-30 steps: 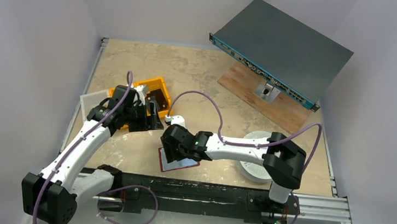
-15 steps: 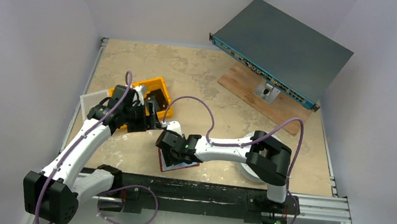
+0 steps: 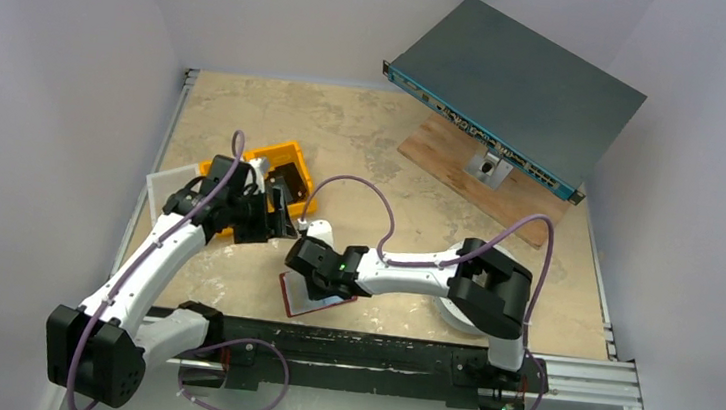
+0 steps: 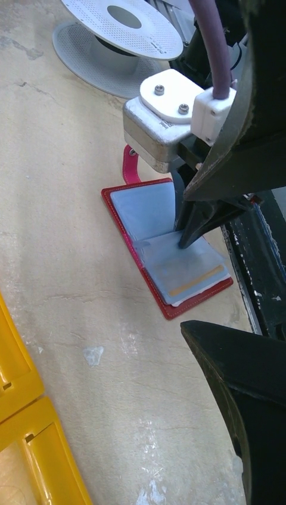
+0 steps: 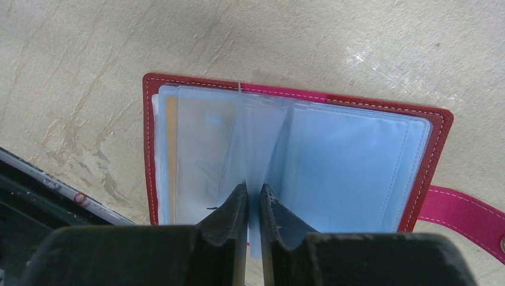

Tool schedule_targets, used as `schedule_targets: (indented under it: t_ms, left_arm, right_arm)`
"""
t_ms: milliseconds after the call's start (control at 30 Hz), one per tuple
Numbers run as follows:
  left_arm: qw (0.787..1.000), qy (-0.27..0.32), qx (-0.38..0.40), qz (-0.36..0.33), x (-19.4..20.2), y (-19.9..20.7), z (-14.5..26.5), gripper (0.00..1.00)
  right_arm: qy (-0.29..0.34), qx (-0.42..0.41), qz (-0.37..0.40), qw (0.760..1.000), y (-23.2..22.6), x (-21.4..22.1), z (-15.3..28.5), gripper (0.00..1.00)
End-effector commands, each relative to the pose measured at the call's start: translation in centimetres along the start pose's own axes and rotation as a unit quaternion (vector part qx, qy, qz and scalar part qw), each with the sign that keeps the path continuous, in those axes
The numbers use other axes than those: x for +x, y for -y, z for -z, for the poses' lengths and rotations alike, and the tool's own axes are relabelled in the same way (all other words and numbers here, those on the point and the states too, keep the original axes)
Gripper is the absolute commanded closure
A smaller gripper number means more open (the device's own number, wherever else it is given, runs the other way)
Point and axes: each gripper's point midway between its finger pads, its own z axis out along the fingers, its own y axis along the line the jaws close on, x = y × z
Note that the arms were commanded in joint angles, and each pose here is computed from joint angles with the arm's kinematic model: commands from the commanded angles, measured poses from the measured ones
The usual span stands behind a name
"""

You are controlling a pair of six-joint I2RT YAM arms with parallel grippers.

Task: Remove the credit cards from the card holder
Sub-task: Remove the credit card from the card holder.

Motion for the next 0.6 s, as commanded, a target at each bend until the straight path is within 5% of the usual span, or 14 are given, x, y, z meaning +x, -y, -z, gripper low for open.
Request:
schedule_targets:
  t_ms: [0, 567]
  left_arm:
    - [1.0, -0.004, 0.023, 0.006, -0.1, 0.7, -0.3, 0.28]
    - [0.991, -0.057, 0.075, 0.095, 6.0, 1.2, -3.1, 0.42]
  right_arm:
    - [-0.034, -0.029, -0.018, 0.999, 0.4, 1.9, -0.3, 0.93]
    - [-0.069, -0.177, -0.098, 0.977, 1.0, 2.5, -0.5, 1.0]
